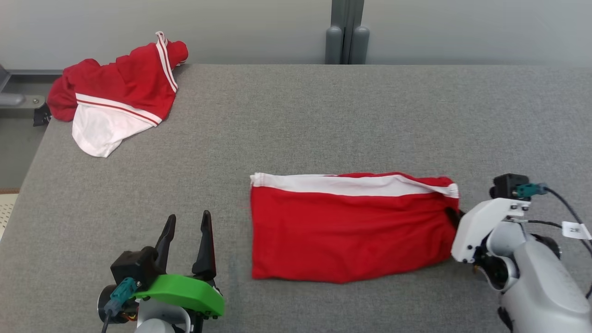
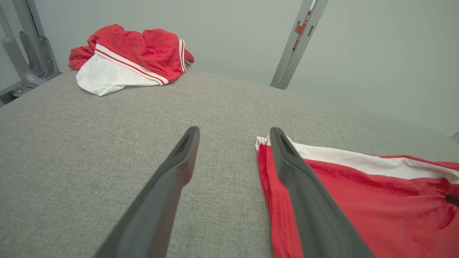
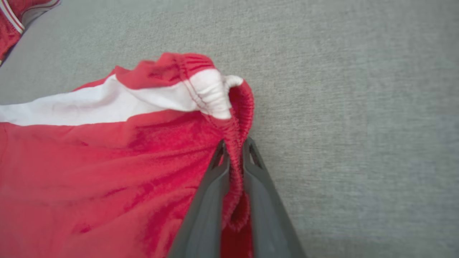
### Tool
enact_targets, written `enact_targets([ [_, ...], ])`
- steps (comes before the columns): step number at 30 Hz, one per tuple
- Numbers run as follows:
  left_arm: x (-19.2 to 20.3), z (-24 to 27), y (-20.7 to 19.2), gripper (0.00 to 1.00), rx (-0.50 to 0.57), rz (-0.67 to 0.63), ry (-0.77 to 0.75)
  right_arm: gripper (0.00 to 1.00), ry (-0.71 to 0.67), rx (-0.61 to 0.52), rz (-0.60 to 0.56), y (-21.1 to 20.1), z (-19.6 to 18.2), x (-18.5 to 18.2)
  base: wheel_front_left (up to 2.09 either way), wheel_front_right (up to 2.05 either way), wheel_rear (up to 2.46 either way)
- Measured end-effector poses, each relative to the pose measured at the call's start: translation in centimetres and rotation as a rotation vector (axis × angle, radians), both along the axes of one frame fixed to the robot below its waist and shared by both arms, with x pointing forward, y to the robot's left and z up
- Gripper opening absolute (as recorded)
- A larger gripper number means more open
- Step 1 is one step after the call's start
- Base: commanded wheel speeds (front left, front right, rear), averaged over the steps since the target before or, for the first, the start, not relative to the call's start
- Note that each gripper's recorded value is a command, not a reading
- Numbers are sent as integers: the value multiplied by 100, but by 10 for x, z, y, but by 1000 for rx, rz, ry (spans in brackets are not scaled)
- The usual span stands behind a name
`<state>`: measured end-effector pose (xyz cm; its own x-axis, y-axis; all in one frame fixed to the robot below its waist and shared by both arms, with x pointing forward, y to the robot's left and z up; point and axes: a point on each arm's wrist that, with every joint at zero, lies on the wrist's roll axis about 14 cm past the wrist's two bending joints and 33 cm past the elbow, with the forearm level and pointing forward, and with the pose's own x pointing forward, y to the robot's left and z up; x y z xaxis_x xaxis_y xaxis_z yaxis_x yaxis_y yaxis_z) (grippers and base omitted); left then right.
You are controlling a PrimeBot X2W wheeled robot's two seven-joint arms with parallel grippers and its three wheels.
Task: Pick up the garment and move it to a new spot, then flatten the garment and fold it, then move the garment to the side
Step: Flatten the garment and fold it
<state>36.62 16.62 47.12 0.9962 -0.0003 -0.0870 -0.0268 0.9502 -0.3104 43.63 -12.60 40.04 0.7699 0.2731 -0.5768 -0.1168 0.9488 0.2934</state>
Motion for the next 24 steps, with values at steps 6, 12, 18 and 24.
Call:
enact_targets([
  [6, 0, 1, -4, 100, 0, -14, -4, 0, -7, -31, -104, -53, 4, -4, 0, 0, 0],
  [12, 0, 2, -7, 100, 5, -26, -4, 0, -24, 24, -100, -41, 12, -10, 0, 0, 0],
  [18, -3, 3, -8, 100, 11, -35, -3, 0, -81, 139, -20, 3, 40, -11, 0, 0, 0],
  [24, -6, 5, -6, 100, 14, -30, -4, 0, -122, 249, 62, 45, 65, -11, 0, 0, 0],
])
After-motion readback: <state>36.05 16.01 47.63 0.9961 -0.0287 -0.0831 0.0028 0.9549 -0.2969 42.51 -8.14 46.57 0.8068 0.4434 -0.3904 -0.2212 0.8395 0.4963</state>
